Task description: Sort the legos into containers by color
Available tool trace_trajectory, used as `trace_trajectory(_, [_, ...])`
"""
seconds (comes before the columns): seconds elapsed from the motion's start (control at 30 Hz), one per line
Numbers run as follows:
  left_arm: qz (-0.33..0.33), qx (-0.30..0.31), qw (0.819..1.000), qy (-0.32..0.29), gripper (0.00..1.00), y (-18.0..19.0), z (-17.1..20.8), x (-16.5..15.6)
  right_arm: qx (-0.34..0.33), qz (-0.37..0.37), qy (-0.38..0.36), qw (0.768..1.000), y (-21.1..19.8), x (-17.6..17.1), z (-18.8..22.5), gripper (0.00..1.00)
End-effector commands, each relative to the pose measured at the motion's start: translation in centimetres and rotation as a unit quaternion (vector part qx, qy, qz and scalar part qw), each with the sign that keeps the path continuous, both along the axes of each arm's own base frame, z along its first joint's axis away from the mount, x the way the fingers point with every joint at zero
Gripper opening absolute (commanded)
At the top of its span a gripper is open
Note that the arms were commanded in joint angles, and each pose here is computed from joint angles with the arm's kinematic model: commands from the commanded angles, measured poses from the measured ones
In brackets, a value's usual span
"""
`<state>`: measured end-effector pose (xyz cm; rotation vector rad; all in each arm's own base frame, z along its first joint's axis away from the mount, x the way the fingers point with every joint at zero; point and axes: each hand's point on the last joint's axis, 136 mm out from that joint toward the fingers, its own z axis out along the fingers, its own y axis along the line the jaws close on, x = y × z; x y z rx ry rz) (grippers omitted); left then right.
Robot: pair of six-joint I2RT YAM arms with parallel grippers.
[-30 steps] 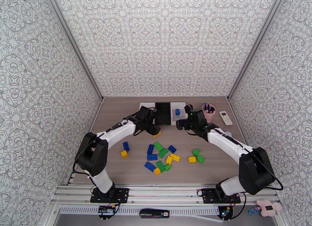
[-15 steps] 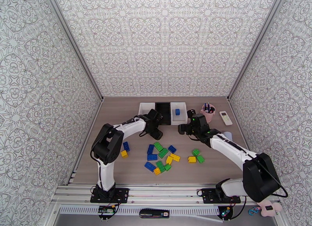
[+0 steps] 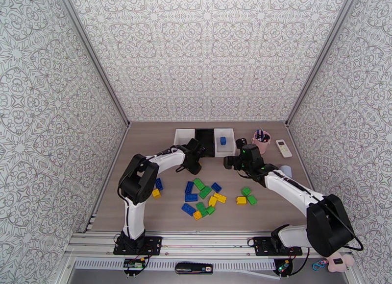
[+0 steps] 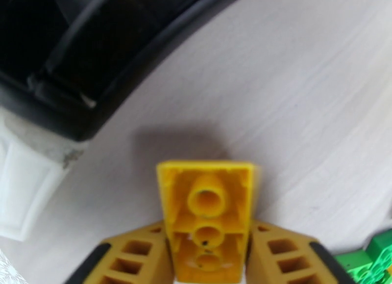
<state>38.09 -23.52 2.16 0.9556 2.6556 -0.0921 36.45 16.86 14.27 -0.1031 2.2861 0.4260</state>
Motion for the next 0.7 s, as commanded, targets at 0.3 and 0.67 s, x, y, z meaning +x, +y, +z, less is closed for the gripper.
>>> trace_trajectory(0.3, [0.065,-0.126,0.989,-0.050,0.30,-1.1,5.1,0.4,0.049,0.011,-0.017,0.999,2.7,-1.7,1.2,0.94])
trace_trajectory(0.67, [0.228,-0.170,0.950,-0.132,0.32,2.5,11.2,4.5,0.062,0.024,-0.027,0.997,6.3,-2.8,1.6,0.94])
